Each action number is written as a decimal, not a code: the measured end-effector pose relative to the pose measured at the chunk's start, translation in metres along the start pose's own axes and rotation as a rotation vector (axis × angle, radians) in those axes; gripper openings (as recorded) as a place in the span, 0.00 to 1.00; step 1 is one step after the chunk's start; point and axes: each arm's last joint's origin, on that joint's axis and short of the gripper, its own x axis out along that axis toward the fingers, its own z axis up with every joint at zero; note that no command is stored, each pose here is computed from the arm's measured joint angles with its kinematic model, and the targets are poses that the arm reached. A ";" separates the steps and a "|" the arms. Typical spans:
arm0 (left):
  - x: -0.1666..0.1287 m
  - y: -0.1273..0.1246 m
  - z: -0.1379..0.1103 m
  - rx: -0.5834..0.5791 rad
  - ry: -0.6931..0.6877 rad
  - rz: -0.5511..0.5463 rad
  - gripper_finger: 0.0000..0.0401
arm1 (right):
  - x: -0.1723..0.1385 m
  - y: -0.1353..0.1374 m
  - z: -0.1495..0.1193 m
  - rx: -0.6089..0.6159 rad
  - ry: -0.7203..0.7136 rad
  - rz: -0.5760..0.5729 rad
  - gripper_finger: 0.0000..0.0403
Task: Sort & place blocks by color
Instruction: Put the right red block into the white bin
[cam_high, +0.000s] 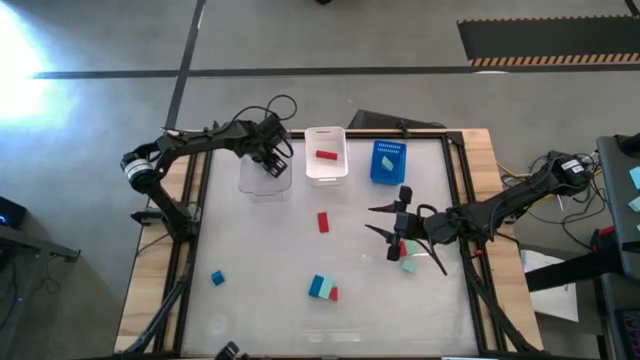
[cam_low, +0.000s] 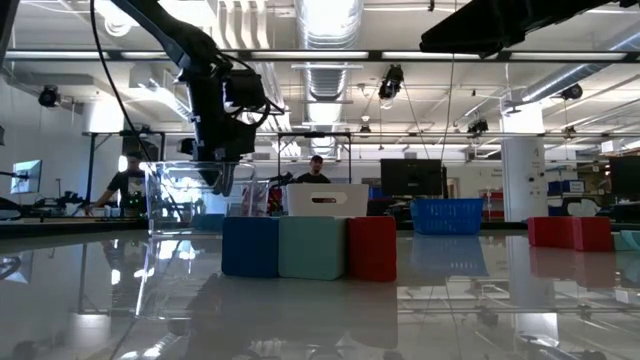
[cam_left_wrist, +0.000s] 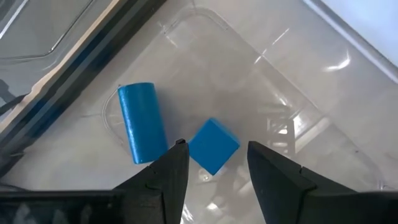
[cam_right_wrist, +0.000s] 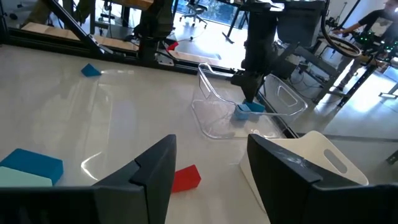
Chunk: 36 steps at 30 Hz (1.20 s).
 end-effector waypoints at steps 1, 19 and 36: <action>0.000 -0.001 0.000 0.001 -0.003 -0.001 0.37 | 0.000 0.000 0.000 0.000 0.000 0.000 0.47; -0.026 -0.010 0.000 0.023 -0.099 -0.028 0.37 | 0.000 0.000 0.000 0.002 0.000 0.000 0.47; -0.123 -0.101 -0.074 0.193 -0.585 -0.374 0.37 | 0.000 0.000 -0.001 0.061 0.006 0.002 0.47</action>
